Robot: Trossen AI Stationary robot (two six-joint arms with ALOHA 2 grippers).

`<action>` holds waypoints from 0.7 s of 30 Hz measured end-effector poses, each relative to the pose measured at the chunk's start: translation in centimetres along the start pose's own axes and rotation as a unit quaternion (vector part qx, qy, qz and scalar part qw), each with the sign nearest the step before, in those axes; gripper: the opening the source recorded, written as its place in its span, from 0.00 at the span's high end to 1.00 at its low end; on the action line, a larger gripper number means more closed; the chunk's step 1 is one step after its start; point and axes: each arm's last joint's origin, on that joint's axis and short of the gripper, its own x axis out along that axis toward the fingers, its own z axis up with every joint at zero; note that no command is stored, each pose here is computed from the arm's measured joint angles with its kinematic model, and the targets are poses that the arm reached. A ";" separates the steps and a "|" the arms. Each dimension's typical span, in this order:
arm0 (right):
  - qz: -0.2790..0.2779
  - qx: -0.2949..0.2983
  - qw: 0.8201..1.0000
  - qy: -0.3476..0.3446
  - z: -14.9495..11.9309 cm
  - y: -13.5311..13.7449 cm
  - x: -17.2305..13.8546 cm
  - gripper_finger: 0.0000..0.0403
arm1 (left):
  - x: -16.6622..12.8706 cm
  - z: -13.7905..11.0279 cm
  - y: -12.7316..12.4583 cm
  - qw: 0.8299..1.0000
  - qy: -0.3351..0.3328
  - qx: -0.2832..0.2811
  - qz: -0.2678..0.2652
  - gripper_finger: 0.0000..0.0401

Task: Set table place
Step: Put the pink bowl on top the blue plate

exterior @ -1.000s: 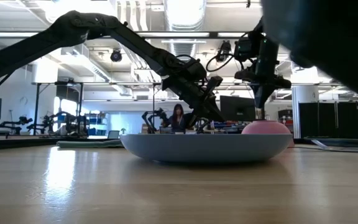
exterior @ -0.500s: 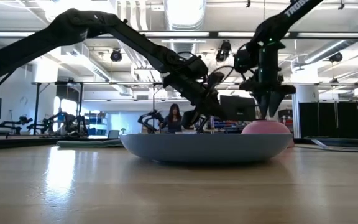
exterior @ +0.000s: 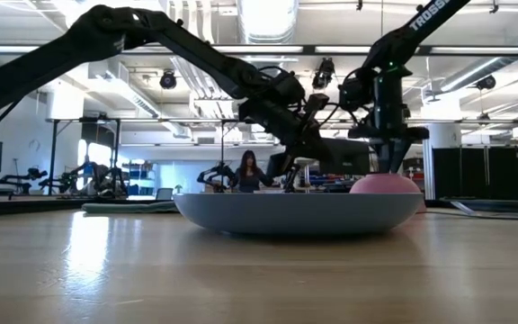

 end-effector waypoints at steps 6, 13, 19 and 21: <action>0.012 0.000 1.000 0.013 -0.5 -0.1 0.7 0.87 | 0.0 0.0 0.0 1.000 0.000 0.002 -0.001 1.00; 0.012 -0.001 1.000 0.018 -0.7 -0.1 1.0 0.87 | 0.0 0.0 0.0 1.000 0.000 0.002 -0.001 1.00; 0.012 0.000 1.000 0.018 -0.7 -0.2 1.0 0.93 | 0.0 0.0 0.0 1.000 0.000 0.002 -0.001 1.00; 0.010 0.000 1.000 0.017 -0.7 -0.2 1.0 0.96 | 0.0 0.0 0.0 1.000 0.000 0.003 0.000 1.00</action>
